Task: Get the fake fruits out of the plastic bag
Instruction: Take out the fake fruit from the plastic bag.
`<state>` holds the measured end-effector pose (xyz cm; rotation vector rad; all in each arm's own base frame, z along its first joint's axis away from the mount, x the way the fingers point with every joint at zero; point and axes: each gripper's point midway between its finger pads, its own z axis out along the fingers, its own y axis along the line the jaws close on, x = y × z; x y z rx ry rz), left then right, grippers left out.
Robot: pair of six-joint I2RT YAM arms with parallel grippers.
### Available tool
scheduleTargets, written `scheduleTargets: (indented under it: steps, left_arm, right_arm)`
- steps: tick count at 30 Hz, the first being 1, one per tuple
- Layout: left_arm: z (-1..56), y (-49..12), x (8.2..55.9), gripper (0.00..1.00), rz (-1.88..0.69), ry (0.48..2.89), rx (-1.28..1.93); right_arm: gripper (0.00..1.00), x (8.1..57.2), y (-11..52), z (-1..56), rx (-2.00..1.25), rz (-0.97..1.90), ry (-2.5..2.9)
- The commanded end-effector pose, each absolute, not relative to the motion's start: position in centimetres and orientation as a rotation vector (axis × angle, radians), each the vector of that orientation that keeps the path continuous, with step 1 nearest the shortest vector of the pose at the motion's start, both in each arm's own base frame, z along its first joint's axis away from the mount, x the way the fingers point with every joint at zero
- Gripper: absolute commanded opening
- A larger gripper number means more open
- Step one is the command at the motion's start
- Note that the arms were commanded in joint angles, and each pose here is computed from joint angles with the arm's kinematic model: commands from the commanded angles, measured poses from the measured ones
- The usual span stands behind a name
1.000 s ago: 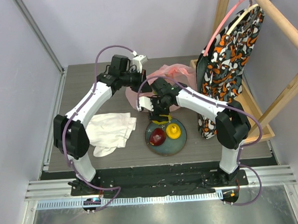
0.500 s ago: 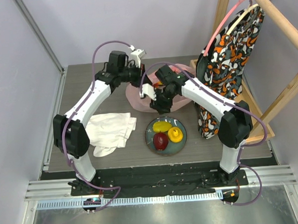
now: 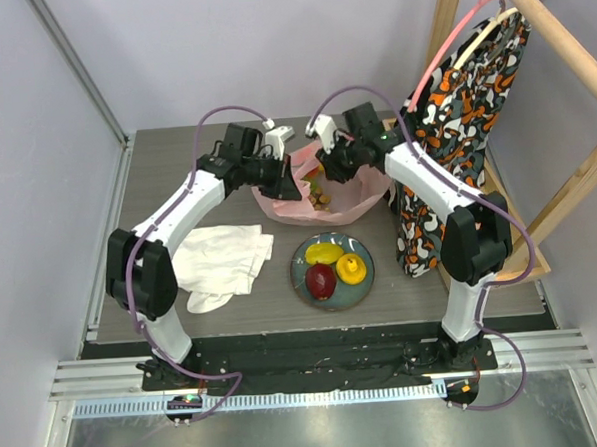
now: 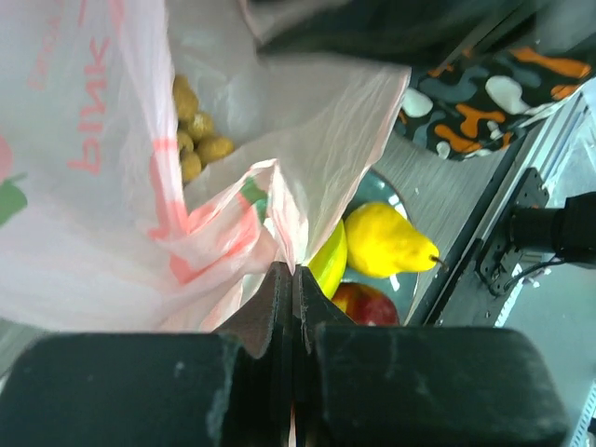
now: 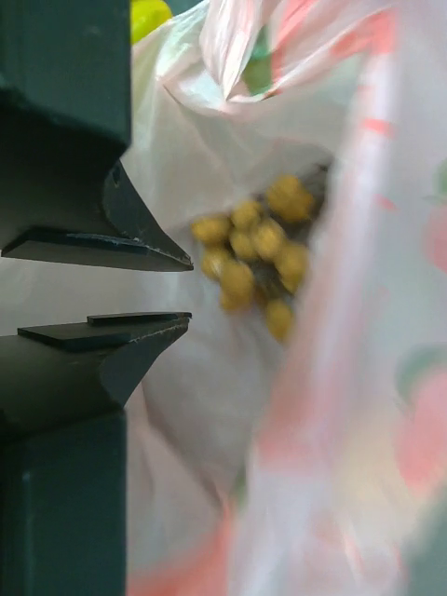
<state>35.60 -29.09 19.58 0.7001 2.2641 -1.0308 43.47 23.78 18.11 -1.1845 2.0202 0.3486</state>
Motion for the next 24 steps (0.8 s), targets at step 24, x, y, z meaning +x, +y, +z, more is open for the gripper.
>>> scheduleTargets:
  steps: [24]
  left_arm:
    - [22.0,-24.1,33.6,0.02,-0.712,2.185,0.847]
  right_arm:
    - [0.66,50.6,27.6,12.9,-0.951,0.341,2.080]
